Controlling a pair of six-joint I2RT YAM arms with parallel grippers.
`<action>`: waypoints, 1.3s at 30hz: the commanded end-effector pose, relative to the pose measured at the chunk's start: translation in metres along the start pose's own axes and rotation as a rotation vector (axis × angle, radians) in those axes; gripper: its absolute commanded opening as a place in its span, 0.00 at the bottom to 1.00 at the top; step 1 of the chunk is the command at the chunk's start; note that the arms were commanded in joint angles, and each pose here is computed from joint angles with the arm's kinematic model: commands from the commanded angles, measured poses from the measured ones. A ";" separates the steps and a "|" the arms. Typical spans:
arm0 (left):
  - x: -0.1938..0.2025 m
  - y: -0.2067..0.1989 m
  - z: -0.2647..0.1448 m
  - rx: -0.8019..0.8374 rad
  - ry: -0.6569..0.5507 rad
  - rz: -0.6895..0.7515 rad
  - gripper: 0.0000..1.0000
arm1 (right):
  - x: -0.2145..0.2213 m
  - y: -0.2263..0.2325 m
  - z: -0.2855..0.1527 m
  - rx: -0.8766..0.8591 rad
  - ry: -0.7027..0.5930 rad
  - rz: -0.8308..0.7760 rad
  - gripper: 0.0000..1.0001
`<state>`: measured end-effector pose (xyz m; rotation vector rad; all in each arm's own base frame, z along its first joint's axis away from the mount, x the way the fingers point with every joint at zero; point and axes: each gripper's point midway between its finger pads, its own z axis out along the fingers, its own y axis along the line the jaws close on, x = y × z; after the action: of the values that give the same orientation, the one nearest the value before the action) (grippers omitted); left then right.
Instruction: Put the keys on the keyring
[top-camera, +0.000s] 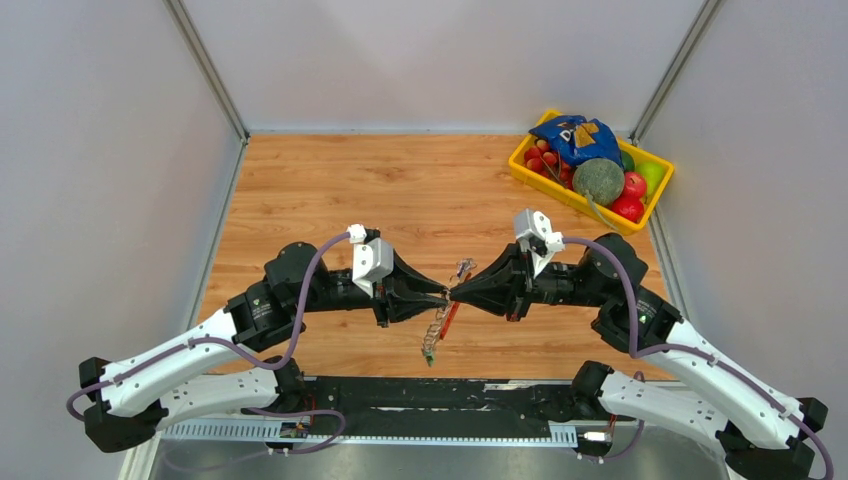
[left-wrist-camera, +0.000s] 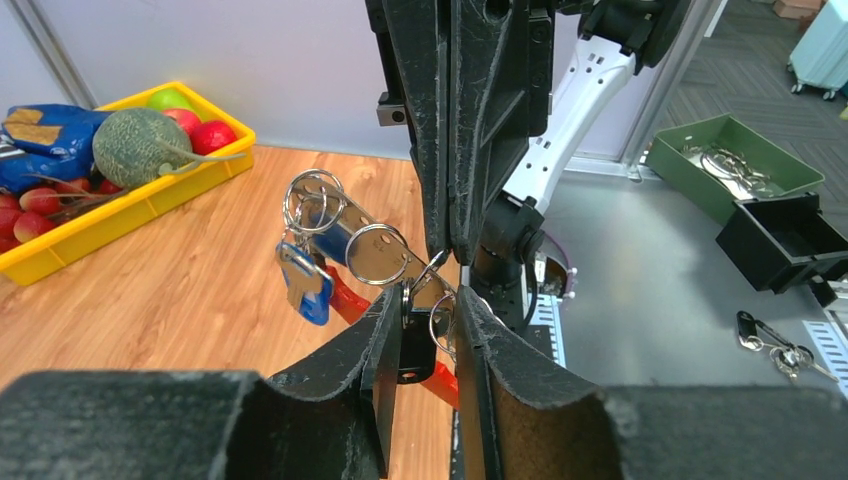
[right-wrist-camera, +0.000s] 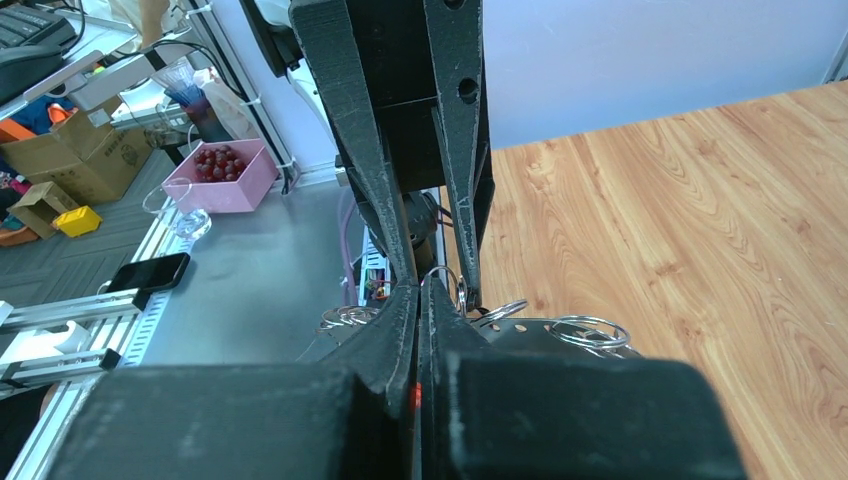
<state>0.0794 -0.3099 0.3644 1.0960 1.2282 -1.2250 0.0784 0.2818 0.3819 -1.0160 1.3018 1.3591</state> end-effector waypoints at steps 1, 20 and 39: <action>-0.035 -0.012 -0.003 0.051 -0.089 0.049 0.35 | -0.017 0.005 0.001 -0.014 -0.038 -0.032 0.00; -0.033 -0.008 -0.013 0.008 -0.083 0.061 0.39 | -0.025 0.015 -0.003 -0.035 -0.062 -0.043 0.00; -0.020 -0.009 -0.004 0.033 -0.057 0.039 0.39 | -0.033 0.021 -0.005 -0.053 -0.082 -0.058 0.00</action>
<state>0.0738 -0.3037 0.3729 1.0971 1.1948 -1.2337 0.0734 0.2827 0.3789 -1.0326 1.3137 1.3713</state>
